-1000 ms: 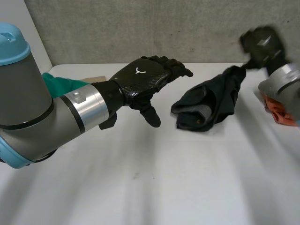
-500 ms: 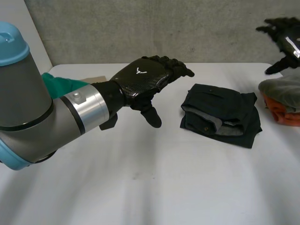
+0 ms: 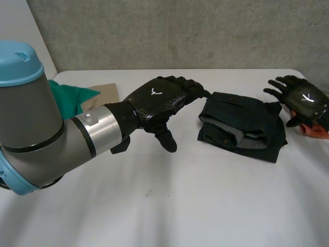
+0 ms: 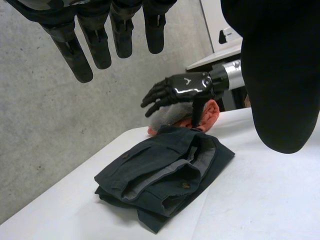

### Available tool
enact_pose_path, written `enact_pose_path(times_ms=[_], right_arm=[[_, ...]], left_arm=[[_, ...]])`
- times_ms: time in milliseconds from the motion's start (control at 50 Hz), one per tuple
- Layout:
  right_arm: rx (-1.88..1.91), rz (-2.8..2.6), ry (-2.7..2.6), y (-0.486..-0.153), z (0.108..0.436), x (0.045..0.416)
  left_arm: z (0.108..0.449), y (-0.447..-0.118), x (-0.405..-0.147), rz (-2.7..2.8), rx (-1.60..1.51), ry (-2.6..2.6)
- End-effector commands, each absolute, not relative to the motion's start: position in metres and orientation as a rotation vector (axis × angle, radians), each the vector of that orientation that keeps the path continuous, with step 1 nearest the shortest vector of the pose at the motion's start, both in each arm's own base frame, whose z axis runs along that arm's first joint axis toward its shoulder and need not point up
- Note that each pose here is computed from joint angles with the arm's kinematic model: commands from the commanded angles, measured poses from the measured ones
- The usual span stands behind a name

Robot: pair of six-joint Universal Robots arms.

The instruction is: Fold the laundry.

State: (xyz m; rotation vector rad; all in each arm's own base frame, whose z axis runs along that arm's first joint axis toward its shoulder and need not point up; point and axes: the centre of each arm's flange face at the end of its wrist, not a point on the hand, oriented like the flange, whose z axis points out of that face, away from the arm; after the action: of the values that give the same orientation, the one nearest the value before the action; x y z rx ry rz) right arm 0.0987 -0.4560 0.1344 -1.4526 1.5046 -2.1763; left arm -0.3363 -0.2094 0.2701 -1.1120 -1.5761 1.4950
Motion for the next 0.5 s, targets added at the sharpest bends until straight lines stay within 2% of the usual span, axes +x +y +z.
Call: enact_pose_path(times_ms=[20,200,500], right_arm=[[-1.474,-2.161,1.512,-0.459,0.113,0.099],[-1.498,-2.142,1.507,-0.456,0.099,0.104],[-1.554,-2.055,1.400,-0.431,0.098,0.156]], left_arm=[[0.270,-0.210,-0.336,1.495,-1.113,-1.576],[0.264,-0.212,-0.338,1.480,-1.112,-1.589],[0.263,-0.214,-0.337,1.479,-1.109,-1.596]])
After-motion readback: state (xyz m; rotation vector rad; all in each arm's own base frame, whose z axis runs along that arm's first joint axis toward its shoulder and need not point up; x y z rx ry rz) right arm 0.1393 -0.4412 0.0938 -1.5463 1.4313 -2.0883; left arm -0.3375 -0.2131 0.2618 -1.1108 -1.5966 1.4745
